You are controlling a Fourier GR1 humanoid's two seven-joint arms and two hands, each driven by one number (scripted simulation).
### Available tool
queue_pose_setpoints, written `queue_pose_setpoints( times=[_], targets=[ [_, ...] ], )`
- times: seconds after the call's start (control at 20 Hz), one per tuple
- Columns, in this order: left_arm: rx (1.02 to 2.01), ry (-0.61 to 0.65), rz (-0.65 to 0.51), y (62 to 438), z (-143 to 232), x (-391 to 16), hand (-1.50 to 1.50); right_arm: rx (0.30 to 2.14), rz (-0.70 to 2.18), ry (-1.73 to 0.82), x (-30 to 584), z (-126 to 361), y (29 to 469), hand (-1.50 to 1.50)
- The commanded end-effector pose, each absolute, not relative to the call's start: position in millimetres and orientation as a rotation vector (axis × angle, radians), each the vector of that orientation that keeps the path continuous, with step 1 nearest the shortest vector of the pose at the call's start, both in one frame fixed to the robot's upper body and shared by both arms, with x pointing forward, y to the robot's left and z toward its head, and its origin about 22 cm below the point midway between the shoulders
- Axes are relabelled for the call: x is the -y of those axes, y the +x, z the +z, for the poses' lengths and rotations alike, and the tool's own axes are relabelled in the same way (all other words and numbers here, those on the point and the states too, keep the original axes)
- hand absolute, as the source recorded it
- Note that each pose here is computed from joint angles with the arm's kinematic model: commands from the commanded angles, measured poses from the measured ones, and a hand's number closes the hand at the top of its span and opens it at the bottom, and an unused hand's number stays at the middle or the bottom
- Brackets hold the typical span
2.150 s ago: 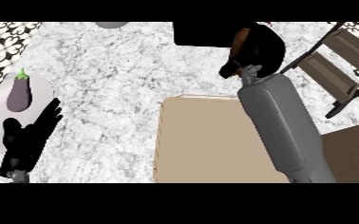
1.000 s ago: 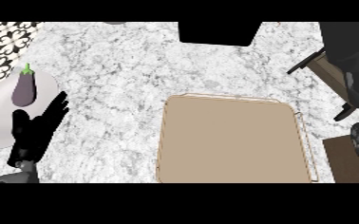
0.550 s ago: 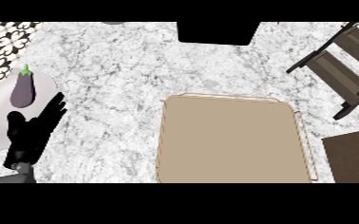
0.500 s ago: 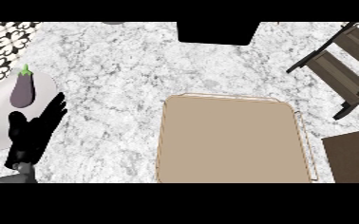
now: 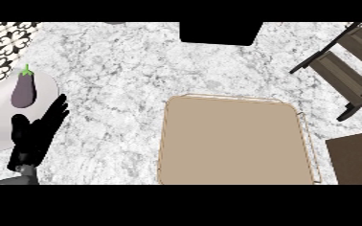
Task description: Pick the sweet potato from the tray and place it in the tiered basket
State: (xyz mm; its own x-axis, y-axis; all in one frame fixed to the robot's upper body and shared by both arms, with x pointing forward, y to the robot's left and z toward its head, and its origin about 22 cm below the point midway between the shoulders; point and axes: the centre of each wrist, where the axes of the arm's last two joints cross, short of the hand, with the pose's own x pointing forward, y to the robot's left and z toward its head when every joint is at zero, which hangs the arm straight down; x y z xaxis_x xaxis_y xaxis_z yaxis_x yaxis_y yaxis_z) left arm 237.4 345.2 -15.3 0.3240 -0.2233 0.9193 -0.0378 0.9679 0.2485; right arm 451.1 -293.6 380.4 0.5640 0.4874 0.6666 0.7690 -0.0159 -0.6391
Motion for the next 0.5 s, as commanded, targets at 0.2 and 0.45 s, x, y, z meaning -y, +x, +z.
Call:
queue_pose_setpoints(
  times=[0.2, 0.45],
  targets=[
    [1.221, 0.236, -0.116, 240.9, -12.6, -343.0, 0.0, 0.602, 0.195, -1.939, 350.1, 376.1, 440.8, 1.5],
    [1.228, 0.247, -0.113, 242.7, -16.4, -347.1, 0.0, 0.54, 0.387, -1.967, 352.2, 399.6, 433.1, 1.5]
  ],
)
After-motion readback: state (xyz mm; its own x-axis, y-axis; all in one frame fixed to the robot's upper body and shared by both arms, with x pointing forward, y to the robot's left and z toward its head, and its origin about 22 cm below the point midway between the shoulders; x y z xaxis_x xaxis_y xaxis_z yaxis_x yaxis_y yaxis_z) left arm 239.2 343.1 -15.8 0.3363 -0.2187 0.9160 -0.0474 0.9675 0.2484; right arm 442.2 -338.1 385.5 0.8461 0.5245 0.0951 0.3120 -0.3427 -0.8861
